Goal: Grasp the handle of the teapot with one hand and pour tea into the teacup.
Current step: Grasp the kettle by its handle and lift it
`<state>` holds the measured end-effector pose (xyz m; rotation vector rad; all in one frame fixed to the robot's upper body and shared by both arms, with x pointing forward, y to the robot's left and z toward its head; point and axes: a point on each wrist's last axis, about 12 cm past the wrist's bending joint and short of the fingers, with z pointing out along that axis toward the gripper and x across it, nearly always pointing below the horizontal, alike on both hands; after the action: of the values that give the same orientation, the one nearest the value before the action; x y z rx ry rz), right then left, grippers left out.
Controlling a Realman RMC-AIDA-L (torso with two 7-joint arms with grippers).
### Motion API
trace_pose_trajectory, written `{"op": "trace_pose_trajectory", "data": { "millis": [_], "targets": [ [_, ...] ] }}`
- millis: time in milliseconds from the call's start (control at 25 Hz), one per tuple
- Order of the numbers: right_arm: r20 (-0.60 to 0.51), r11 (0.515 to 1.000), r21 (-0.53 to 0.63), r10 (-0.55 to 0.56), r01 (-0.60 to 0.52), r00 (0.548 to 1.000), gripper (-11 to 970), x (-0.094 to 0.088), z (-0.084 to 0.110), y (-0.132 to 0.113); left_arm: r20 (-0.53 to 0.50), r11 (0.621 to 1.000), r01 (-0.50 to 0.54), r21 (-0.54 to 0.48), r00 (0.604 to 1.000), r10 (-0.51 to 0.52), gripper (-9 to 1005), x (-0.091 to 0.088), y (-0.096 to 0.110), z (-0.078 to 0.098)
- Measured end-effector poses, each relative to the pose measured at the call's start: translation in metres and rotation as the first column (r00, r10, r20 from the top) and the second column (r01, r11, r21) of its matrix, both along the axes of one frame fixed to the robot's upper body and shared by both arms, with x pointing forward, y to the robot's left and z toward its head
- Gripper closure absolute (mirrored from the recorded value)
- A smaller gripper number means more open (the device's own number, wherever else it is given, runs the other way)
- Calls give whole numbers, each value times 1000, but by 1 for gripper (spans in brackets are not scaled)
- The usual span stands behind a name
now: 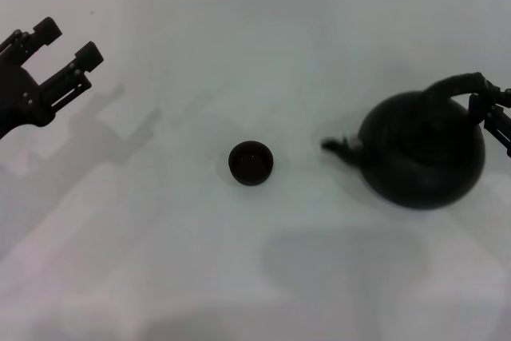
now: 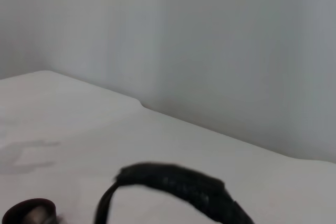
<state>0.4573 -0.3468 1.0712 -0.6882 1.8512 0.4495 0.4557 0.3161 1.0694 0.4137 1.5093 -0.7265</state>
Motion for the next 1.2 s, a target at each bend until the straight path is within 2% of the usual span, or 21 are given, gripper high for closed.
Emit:
{"op": "trace_pose_trajectory", "data": {
  "millis": [200, 560, 840, 1200],
  "targets": [
    [9, 1000, -2, -3, 3, 1000, 788, 1, 1, -1, -4, 1000, -6, 0, 1000, 6, 221, -1, 1, -1],
    [85, 999, 53, -9, 5, 996, 798, 16, 12, 7, -23, 1000, -20, -5, 1000, 20, 222, -3, 3, -5],
    [175, 999, 41, 25, -33, 984, 809, 32, 18, 32, -31, 996, -87, 19, 996, 88, 221, -14, 11, -22],
    [271, 993, -101, 93, -68, 958, 817, 50, 27, 78, -59, 988, -154, 32, 986, 156, 222, -25, 13, -44]
  ]
}}
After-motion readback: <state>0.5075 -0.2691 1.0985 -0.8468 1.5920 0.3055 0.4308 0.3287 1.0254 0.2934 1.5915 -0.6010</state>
